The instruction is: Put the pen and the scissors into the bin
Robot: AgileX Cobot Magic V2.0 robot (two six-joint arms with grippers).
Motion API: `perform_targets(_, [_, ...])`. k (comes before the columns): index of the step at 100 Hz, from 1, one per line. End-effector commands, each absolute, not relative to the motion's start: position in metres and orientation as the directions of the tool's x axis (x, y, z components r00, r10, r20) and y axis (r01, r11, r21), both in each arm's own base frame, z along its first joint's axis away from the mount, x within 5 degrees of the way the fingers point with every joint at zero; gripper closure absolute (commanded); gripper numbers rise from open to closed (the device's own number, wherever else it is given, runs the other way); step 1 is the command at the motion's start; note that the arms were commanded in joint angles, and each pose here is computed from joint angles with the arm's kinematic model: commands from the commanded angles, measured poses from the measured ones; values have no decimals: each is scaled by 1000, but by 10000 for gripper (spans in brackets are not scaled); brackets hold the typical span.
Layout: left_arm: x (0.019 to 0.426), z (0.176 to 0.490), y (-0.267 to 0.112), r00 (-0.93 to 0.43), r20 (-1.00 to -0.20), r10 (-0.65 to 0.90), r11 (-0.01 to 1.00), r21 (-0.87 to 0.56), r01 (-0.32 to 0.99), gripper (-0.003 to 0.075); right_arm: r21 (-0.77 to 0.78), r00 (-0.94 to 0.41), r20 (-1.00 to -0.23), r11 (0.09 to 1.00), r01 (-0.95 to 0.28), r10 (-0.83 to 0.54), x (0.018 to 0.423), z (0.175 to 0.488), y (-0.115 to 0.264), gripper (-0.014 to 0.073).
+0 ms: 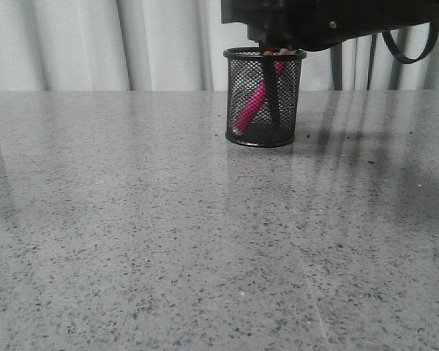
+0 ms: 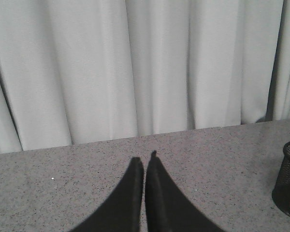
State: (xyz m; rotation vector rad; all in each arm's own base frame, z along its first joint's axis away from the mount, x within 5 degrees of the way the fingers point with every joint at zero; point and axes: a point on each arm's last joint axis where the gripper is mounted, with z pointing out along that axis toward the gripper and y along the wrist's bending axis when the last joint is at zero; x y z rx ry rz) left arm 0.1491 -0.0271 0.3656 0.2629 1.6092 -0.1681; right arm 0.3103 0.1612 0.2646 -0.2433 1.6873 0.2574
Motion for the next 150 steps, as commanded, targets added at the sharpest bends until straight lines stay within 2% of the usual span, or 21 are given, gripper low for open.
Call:
perform_targets(1, [148,377,-25,-6,-1000,31,969,28,245,739,28,-2,-1000,955,-294,29,309,292,158,508])
perform_targets(11, [148,377,-25,-6,-1000,31,969,28,245,739,28,0,-1000,956,-293,29,309,292,158,358])
perform_targets(18, [148,377,-25,-6,-1000,31,969,28,245,739,28,9,-999,957,-290,32,309,293,158,310])
perform_targets(43, [148,377,-25,-6,-1000,31,969,28,245,739,29,48,-998,960,-278,44,308,298,156,307])
perform_targets(57, [148,377,-25,-6,-1000,31,969,28,245,739,40,116,-990,962,-270,74,301,316,151,314])
perform_targets(68, [148,377,-25,-6,-1000,31,969,28,245,739,19,198,-977,965,-263,73,288,341,143,400])
perform_targets(86, [148,377,-25,-5,-999,34,969,32,245,739,-97,311,-950,966,-239,-19,258,382,126,671])
perform_targets(106, [148,376,-26,-8,-999,38,967,35,252,739,-85,322,-947,968,-235,-5,222,409,93,671])
perform_targets(121, [146,366,-27,-35,-998,56,962,44,268,739,-91,313,-949,980,-176,-32,192,396,63,671])
perform_targets(133, [135,348,-24,-49,-999,16,971,3,239,739,-121,241,-967,981,-150,-82,165,365,43,671])
perform_targets(150, [105,319,-12,12,-1000,-24,992,-23,126,739,-121,251,-964,988,-98,-93,120,322,21,671])
